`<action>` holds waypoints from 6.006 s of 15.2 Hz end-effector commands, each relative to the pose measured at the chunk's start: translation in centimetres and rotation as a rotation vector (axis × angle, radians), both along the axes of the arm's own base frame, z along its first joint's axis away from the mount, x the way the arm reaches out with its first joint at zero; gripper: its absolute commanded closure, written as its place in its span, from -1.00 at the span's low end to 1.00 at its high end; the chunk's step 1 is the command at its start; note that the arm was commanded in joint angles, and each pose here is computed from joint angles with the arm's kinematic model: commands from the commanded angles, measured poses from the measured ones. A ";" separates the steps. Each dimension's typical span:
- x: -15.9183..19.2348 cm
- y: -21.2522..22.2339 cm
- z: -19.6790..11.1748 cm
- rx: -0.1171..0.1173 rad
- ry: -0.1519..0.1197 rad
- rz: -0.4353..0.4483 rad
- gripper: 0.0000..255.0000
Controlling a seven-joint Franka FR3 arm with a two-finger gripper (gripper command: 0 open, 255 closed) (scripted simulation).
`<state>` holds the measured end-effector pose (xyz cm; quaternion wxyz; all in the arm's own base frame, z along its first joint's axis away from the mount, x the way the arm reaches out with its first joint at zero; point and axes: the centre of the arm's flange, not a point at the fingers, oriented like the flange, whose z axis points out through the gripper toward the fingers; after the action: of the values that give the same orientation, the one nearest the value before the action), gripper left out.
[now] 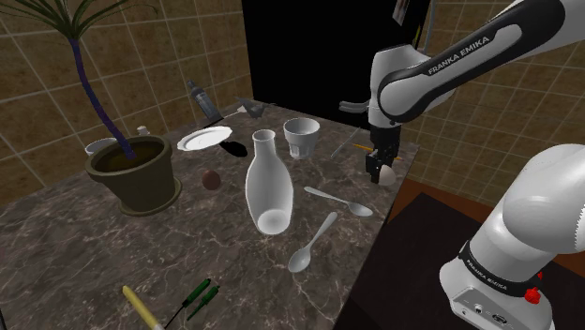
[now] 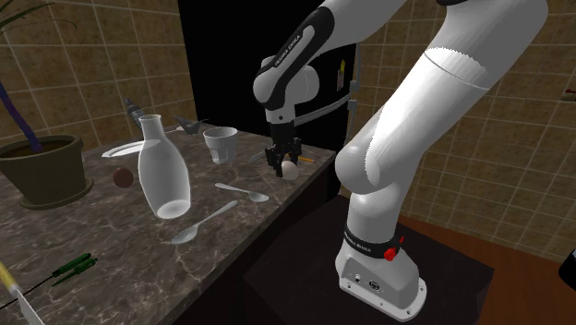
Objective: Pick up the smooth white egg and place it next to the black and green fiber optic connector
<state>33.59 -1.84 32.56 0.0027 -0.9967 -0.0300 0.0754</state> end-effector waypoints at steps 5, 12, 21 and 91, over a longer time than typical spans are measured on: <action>0.0 0.0 0.5 0.000 0.001 0.000 1.00; 0.0 0.0 4.2 0.000 0.001 0.000 1.00; 0.0 0.0 9.0 0.000 0.001 0.000 1.00; -6.4 50.7 1.2 0.000 0.001 0.000 1.00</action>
<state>27.29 48.93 34.17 0.0024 -0.9967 -0.0299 0.0759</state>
